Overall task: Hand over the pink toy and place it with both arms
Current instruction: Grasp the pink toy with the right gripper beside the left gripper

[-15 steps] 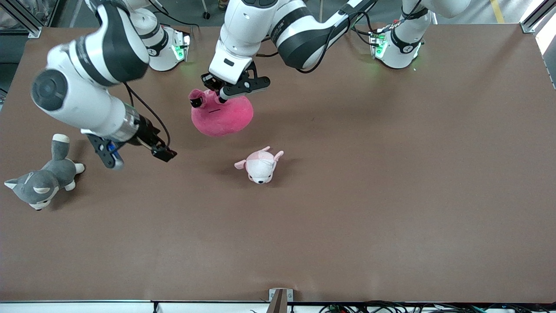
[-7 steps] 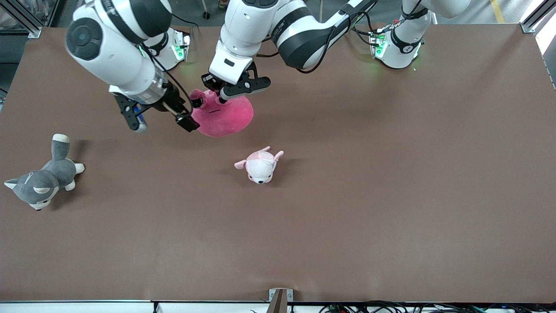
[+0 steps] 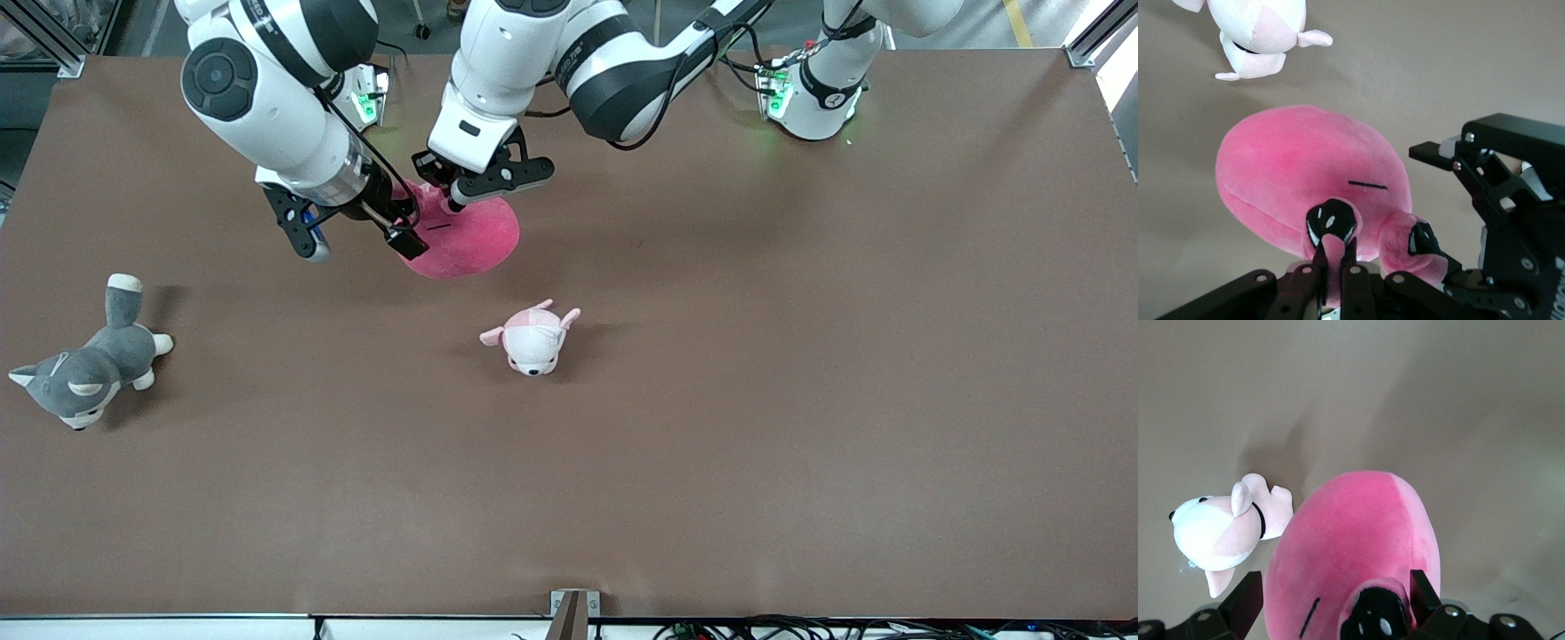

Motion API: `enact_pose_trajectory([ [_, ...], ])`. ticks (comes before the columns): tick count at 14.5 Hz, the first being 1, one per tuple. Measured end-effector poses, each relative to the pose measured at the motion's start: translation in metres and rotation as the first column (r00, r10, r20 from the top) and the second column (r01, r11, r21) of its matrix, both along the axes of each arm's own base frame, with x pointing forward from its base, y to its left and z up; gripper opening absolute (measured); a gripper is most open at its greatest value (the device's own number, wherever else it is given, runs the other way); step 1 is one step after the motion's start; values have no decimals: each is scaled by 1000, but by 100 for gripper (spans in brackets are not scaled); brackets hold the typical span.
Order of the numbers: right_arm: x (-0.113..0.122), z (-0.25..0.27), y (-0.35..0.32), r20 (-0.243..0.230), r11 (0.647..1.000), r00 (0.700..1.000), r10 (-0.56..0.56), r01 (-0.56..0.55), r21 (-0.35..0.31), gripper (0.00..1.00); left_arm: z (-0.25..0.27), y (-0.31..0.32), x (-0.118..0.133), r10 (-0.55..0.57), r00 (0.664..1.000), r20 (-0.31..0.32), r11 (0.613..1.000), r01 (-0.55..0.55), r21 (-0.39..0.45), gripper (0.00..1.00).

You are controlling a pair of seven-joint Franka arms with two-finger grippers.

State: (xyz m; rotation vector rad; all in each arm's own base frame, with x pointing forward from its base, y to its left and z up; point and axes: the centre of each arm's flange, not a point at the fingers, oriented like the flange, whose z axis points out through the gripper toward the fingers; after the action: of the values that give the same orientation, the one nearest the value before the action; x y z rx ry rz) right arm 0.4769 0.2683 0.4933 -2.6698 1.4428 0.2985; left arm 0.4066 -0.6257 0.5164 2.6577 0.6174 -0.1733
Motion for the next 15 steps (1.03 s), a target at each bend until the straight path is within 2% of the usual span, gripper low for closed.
enact_pose_trajectory([
  [8, -22, 9, 8, -1, 1000, 1000, 30, -30, 7, 83, 0, 0, 0, 0, 1000, 0, 1000, 0, -1, 9],
  [10, -25, 9, 11, -4, 999, 999, 34, -34, 5, 66, 0, 0, 0, 1, 1000, 1, 1000, -1, 0, 9],
  [11, -25, 8, 11, -5, 999, 999, 34, -34, 5, 66, 0, 0, 1, 1, 1000, 1, 1000, -1, 0, 9],
  [12, -25, 8, 11, -5, 999, 999, 34, -34, 5, 60, 0, 1, 1, 2, 1000, 1, 1000, -2, 0, 9],
  [13, -25, 8, 11, -6, 999, 999, 34, -34, 4, 47, 0, 1, 2, 3, 1000, 1, 1000, -3, 0, 9],
  [15, -25, 8, 10, -9, 999, 999, 33, -33, 3, 28, 0, 1, 2, 4, 1000, 2, 1000, -4, 1, 9],
])
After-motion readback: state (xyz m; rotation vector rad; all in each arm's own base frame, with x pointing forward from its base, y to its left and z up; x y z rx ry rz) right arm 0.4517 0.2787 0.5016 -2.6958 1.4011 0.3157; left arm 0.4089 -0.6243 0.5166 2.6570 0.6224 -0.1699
